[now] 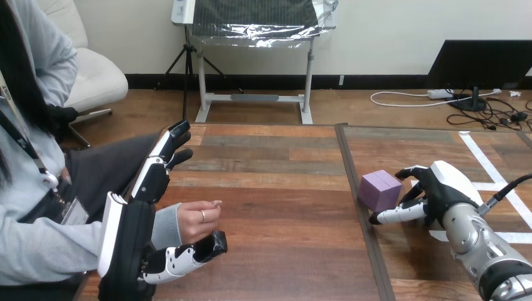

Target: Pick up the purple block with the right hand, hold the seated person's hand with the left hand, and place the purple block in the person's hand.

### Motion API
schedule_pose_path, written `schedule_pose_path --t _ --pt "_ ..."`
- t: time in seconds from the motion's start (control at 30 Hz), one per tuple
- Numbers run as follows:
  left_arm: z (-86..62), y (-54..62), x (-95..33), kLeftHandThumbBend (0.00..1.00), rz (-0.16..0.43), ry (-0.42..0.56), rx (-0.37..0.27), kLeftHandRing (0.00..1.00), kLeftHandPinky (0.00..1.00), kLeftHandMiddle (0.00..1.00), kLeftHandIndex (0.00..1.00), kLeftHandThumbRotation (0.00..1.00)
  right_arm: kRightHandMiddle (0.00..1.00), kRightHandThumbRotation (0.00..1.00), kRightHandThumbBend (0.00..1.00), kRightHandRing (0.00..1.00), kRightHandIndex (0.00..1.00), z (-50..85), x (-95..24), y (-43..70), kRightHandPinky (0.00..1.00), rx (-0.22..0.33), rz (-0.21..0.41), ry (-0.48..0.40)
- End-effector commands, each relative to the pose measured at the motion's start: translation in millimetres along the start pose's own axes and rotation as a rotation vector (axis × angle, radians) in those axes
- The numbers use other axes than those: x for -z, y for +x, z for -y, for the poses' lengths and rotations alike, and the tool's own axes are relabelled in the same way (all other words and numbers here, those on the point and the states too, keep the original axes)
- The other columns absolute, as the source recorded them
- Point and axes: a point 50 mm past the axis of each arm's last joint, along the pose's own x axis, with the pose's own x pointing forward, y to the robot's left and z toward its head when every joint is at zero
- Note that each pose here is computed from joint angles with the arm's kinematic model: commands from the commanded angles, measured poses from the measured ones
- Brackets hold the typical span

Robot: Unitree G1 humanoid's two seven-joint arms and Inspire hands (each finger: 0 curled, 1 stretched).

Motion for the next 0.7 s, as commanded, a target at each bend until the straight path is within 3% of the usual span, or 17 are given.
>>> schedule_pose_path --t 0.0,0.33,0.4,0.67 --pt "-0.4 18.1 -4.5 1.00 0.083 -0.001 -0.002 0.90 0.82 0.92 0.91 0.70 0.44 0.26 0.99 0.37 0.83 17.1 -43.5 8.1 0.30 0.066 0.120 0.009" --pt "0.6 18.3 -3.3 1.00 0.074 -0.001 -0.003 0.90 0.83 0.92 0.91 0.70 0.52 0.30 0.99 0.49 0.83 15.1 -45.4 8.0 0.39 0.067 0.123 -0.005" --pt "0.6 18.4 -3.1 1.00 0.074 0.000 -0.002 0.90 0.83 0.92 0.91 0.70 0.58 0.32 1.00 0.56 0.83 14.6 -45.6 8.0 0.47 0.069 0.124 -0.007" --pt "0.6 18.9 -2.8 1.00 0.071 0.008 0.001 0.90 0.83 0.92 0.90 0.70 0.65 0.31 1.00 0.62 0.83 14.3 -48.1 8.2 0.51 0.076 0.128 -0.023"
